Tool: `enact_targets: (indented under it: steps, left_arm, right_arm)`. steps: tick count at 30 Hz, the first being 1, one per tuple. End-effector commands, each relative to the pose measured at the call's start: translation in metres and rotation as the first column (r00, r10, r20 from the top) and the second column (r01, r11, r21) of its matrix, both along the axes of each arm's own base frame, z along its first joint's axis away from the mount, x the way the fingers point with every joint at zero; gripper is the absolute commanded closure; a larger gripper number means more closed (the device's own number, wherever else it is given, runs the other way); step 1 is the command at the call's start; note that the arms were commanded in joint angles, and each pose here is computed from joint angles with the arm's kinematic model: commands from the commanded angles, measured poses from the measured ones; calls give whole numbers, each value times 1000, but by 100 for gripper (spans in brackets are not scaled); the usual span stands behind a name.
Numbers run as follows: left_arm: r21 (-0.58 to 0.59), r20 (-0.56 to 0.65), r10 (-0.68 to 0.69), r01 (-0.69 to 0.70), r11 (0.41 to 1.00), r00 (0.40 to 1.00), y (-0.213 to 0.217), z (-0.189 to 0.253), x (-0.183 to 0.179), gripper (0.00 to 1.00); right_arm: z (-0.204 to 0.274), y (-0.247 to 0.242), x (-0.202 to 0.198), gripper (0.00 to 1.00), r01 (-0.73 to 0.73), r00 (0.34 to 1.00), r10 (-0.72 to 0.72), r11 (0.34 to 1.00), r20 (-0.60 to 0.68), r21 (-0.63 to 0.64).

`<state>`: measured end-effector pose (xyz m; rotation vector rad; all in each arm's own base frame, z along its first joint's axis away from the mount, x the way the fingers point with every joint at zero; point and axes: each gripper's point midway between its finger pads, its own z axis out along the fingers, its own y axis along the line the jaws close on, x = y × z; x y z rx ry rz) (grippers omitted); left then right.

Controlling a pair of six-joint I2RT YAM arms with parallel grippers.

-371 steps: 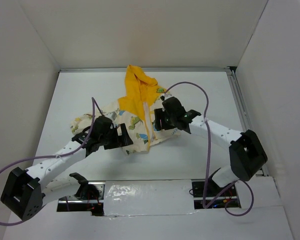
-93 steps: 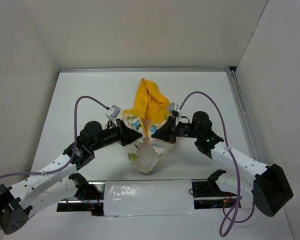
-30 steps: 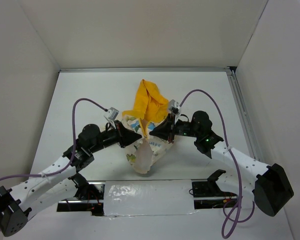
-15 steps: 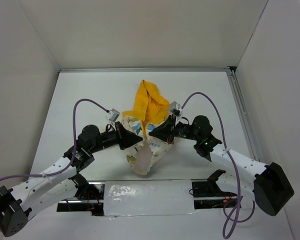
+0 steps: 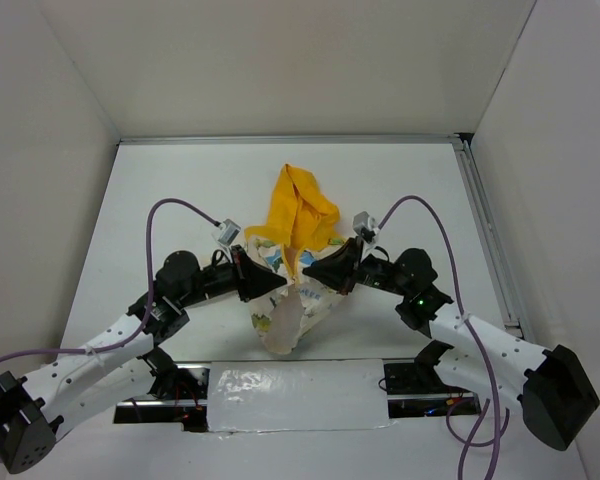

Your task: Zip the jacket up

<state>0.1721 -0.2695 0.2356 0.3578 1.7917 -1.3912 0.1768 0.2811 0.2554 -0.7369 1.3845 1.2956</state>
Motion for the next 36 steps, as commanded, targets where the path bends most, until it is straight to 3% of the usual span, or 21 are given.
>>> enact_targets:
  steps: [1, 12, 19, 22, 25, 27, 33, 34, 35, 36]
  left_arm:
    - [-23, 31, -88, 89, 996, 996, -4, 6, -16, 100]
    - [3, -13, -193, 193, 981, 981, -8, -5, -33, 100]
    - [5, -72, -203, 203, 979, 977, -7, -18, -38, 100]
    - [26, -76, -129, 131, 991, 989, -6, -14, -24, 100]
    - [34, -85, -40, 44, 998, 996, -3, -8, -9, 100]
    - [29, -92, 22, -19, 999, 996, 0, -3, 0, 100]
    - [18, -111, 140, -138, 990, 984, 7, 15, 18, 100]
    - [47, -152, 164, -159, 986, 975, 9, 7, 20, 100]
    - [56, -164, 178, -171, 984, 970, 10, 7, 22, 100]
    - [60, -175, 203, -196, 979, 963, 10, 10, 27, 100]
  right_arm:
    - [47, -12, 9, 100, 108, 988, -125, 979, 87, 175]
    - [57, -18, 24, 100, 278, 956, -292, 923, 12, 266]
    - [58, -20, 26, 100, 303, 950, -311, 912, -16, 277]
    - [35, -8, 21, 89, 263, 965, -258, 952, -51, 155]
    - [19, 1, 10, 67, 213, 973, -205, 974, -102, 78]
    - [12, 3, 7, 61, 211, 972, -203, 976, -120, 59]
    - [-13, -5, 19, 43, 335, 916, -350, 936, -199, -103]
    - [-21, -11, 21, 12, 382, 891, -411, 909, -195, -169]
    - [-23, -14, 23, 0, 421, 867, -455, 887, -203, -188]
    - [-27, -17, 23, 0, 447, 849, -487, 869, -207, -211]
